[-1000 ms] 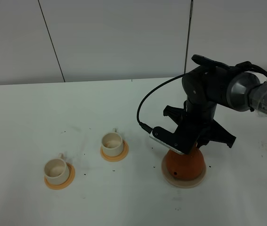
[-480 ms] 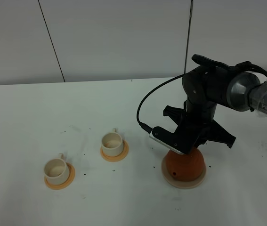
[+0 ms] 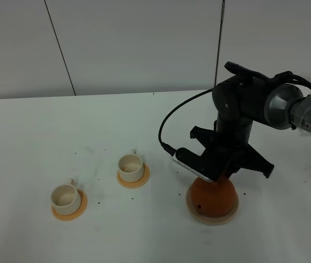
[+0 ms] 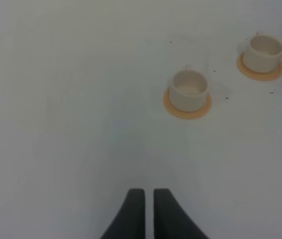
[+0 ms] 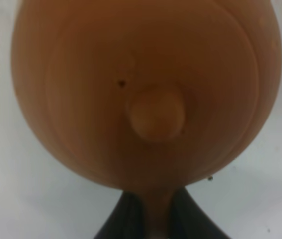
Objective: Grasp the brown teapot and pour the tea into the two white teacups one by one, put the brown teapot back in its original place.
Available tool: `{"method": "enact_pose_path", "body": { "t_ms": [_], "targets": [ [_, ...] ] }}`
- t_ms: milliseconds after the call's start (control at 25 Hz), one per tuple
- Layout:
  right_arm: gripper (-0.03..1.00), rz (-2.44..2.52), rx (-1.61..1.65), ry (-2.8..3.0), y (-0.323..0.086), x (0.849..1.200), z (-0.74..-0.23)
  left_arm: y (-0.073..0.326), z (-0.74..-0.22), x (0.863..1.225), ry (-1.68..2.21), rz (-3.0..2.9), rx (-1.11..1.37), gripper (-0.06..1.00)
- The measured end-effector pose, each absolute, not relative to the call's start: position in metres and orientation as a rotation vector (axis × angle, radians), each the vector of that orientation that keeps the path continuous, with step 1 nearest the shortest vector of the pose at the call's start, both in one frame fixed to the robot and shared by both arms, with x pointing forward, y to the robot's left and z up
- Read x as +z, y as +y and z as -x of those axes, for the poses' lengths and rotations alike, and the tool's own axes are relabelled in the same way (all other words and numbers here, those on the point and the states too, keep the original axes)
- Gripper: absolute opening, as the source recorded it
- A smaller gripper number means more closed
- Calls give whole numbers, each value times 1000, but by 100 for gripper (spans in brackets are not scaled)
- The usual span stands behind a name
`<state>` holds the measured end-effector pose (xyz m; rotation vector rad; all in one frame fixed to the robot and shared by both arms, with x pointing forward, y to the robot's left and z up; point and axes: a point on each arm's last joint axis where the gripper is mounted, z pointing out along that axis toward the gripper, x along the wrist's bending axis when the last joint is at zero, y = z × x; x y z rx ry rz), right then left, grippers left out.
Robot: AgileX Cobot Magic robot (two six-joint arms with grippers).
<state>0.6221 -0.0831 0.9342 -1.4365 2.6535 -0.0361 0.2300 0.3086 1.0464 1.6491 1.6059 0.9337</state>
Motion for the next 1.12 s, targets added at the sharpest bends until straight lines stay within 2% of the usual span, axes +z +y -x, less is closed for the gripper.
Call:
{"method": "enact_pose_path", "body": {
  "t_ms": [1120],
  "targets": [
    [9, 1334, 97, 2740, -72, 952, -620, 309, -230, 1046, 1606, -1649, 934, 10]
  ]
}}
